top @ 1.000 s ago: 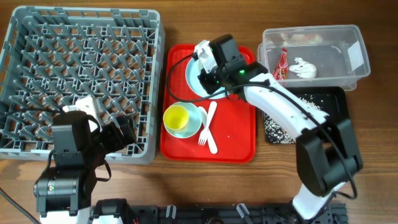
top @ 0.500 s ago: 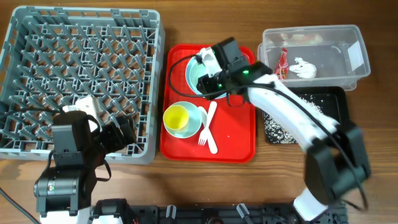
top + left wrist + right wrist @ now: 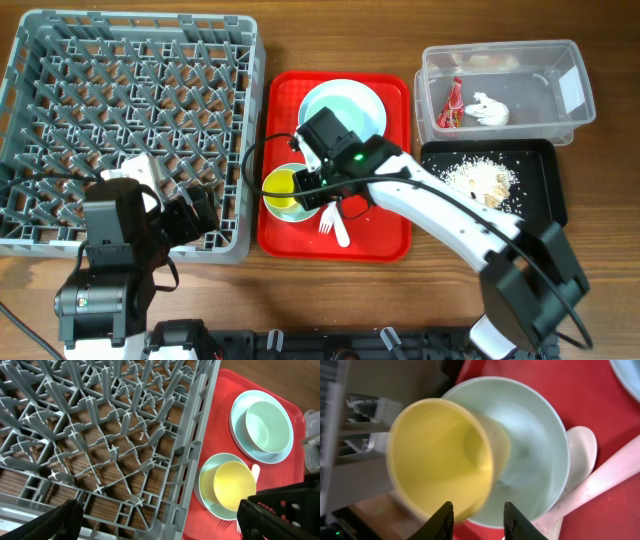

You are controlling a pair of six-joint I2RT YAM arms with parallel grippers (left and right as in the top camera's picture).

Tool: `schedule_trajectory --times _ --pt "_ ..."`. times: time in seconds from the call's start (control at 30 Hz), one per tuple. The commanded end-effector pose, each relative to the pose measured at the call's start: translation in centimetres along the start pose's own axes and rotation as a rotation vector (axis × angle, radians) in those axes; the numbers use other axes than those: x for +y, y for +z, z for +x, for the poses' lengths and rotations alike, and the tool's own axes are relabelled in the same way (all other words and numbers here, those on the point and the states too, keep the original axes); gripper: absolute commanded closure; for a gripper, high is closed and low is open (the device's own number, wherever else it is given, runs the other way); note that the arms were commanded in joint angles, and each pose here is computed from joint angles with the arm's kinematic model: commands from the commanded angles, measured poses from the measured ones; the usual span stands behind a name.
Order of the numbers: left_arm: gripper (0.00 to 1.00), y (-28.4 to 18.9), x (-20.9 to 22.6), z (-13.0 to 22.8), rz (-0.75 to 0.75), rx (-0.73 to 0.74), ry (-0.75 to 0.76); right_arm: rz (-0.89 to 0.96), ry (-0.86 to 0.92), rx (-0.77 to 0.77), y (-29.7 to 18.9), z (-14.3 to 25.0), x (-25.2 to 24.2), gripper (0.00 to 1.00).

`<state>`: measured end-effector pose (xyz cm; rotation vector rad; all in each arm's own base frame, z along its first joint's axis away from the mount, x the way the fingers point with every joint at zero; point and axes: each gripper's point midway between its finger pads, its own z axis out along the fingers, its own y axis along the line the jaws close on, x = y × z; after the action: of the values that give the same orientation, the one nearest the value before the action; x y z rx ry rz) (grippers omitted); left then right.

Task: Sort waste into correct bins and load items into the dishwasher rack
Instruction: 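Grasp the yellow cup off the blue saucer with the right gripper, then hand the yellow cup from the right gripper to the left gripper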

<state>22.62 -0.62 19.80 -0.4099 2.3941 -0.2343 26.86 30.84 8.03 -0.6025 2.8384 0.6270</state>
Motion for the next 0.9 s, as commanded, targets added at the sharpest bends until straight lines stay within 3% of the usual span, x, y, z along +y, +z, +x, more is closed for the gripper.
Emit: schedule_trajectory --times 0.0,0.07,0.1,0.17,0.33,0.47,0.53,0.67,0.87 --pt "0.00 -0.6 -0.3 -0.6 0.015 -0.023 -0.003 0.062 0.083 0.032 2.3 0.5 -1.6 0.71" --pt "0.00 -0.6 -0.3 -0.6 0.015 -0.023 -0.003 0.065 0.097 0.042 3.0 0.5 -1.8 0.80" --pt "0.00 -0.6 -0.3 -0.6 0.015 -0.023 -0.003 0.064 0.104 0.038 3.0 0.5 -1.8 0.89" --pt "0.00 -0.6 -0.3 -0.6 0.015 -0.023 -0.003 0.060 0.110 0.014 2.6 -0.3 -1.7 0.94" --pt "0.00 -0.6 -0.4 -0.7 0.016 -0.024 -0.003 0.034 0.113 -0.096 -1.9 -3.4 -1.7 0.96" --pt "0.00 -0.6 -1.0 -0.6 0.054 -0.018 -0.018 0.020 0.178 -0.277 -10.5 -5.6 -4.1 0.96" --pt "0.00 -0.7 -2.7 -0.5 0.146 -0.001 -0.035 -0.010 0.188 -0.321 -13.2 -5.7 -4.7 0.96" --pt "0.00 -0.8 -7.3 -0.6 0.408 0.077 -0.068 -0.262 0.154 -0.283 -16.1 -4.6 -3.5 0.96" --pt "0.00 -1.5 -15.5 -0.8 0.915 0.260 0.001 -0.598 0.060 -0.249 -18.7 -4.0 0.6 0.96"
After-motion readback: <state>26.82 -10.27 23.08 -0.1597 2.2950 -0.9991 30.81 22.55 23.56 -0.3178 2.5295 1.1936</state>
